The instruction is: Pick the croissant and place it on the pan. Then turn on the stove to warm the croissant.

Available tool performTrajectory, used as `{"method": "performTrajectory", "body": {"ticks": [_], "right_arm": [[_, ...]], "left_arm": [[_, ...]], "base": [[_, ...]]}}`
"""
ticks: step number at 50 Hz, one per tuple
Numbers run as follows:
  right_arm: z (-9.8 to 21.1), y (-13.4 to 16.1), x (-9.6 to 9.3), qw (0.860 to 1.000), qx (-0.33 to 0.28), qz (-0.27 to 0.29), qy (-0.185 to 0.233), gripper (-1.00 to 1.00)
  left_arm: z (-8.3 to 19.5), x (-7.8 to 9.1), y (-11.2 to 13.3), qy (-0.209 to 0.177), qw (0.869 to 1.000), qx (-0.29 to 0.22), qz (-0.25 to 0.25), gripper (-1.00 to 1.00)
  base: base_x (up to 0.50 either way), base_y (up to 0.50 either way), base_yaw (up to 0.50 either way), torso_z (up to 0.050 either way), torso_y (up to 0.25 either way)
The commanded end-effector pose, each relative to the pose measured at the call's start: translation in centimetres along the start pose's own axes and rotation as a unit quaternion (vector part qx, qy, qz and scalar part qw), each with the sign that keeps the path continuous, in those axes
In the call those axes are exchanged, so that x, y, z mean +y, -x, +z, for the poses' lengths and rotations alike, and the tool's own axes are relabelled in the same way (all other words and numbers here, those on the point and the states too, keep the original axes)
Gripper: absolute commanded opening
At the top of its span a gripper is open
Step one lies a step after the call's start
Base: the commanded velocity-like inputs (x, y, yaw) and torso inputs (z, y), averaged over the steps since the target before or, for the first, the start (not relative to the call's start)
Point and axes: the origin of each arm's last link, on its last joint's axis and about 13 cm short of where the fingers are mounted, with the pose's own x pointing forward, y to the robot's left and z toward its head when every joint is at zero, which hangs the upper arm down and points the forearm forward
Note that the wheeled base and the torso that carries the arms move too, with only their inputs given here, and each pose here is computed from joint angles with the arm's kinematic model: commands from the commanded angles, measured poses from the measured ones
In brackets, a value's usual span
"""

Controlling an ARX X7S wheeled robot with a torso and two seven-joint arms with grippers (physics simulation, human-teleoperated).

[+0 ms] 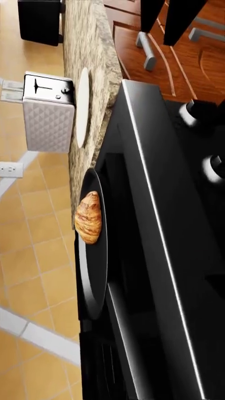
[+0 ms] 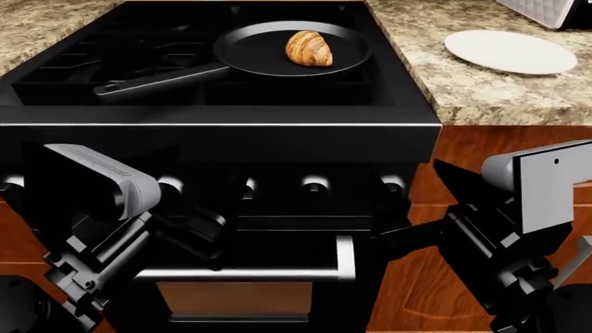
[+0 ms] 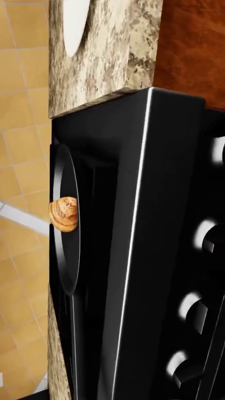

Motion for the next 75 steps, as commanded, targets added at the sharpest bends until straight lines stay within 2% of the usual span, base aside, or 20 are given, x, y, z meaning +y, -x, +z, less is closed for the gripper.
{"method": "performTrajectory", "body": {"ticks": [1, 33, 47, 50, 51, 75], "right_arm": [[-0.1, 0.0, 0.0, 1.000, 0.001, -0.002, 0.000, 1.00], [-0.3, 0.1, -0.1, 1.000, 0.000, -0.008, -0.006, 1.00], [-0.4, -0.2, -0.2, 1.000, -0.002, -0.012, -0.009, 1.00], [-0.5, -0.4, -0.2, 1.000, 0.000, -0.015, -0.005, 1.00], [-0.6, -0.5, -0.3, 1.000, 0.000, -0.025, 0.013, 1.00], [-1.3, -1.9, -0.3, 0.999, 0.012, -0.043, 0.016, 1.00]], "left_arm": [[0.0, 0.0, -0.1, 0.001, 1.000, 0.000, -0.004, 1.00], [-0.1, -0.1, -0.2, 0.004, 1.000, -0.001, -0.005, 1.00], [-0.1, 0.0, -0.3, 0.007, 1.000, -0.001, -0.005, 1.00], [-0.1, 0.0, -0.3, 0.009, 1.000, -0.001, -0.006, 1.00], [-0.1, 0.0, -0.3, 0.009, 1.000, -0.002, -0.007, 1.00], [-0.6, 0.4, -0.6, 0.012, 1.000, 0.000, -0.011, 1.00]], "base": [[0.00, 0.00, 0.00, -0.050, 0.000], [0.00, 0.00, 0.00, -0.049, 0.000], [0.00, 0.00, 0.00, -0.003, 0.000], [0.00, 0.00, 0.00, 0.000, 0.000], [0.00, 0.00, 0.00, 0.000, 0.000], [0.00, 0.00, 0.00, 0.000, 0.000]]}}
